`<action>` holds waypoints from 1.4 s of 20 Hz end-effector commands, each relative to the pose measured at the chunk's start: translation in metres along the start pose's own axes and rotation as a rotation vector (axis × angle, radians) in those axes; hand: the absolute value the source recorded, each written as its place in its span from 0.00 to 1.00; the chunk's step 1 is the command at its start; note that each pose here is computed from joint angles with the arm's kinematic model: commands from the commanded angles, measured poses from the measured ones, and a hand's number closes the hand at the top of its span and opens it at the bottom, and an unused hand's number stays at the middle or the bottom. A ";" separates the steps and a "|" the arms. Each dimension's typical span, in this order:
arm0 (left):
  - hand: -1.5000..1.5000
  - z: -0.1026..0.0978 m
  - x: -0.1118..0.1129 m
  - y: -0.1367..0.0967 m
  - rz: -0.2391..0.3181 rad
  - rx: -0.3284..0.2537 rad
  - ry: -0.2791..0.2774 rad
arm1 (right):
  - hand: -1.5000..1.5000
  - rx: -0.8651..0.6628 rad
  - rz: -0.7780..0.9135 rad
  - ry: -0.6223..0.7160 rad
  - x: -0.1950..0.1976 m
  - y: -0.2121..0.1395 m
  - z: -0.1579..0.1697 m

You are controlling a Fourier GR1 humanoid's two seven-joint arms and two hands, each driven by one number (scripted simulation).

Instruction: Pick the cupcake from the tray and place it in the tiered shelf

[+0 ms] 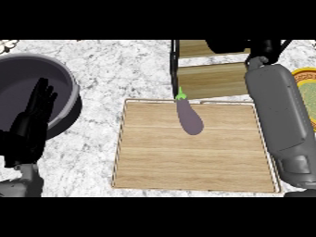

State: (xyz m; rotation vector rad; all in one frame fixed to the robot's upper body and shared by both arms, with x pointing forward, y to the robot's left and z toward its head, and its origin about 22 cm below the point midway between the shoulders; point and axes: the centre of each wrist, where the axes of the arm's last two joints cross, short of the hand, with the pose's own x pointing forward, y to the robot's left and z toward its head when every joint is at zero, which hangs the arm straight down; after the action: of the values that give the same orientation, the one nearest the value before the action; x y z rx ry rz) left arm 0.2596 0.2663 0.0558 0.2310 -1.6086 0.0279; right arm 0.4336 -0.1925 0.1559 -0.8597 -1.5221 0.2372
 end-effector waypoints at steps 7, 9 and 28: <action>0.50 -0.009 0.011 -0.006 -0.006 0.010 0.011 | 0.00 0.057 -0.105 -0.064 -0.012 0.002 -0.008; 0.50 0.010 0.008 0.006 -0.012 0.003 -0.009 | 0.00 0.030 -0.156 -0.075 0.007 0.001 -0.009; 0.50 0.004 -0.002 0.005 -0.003 0.037 0.008 | 0.00 -0.214 -0.308 0.114 -0.082 -0.204 0.016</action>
State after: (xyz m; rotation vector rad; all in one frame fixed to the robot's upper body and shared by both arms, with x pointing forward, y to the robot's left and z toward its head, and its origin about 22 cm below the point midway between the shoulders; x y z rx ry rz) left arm 0.2519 0.2712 0.0528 0.2618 -1.6013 0.0475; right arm 0.3694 -0.3421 0.2138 -0.7638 -1.5852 -0.1936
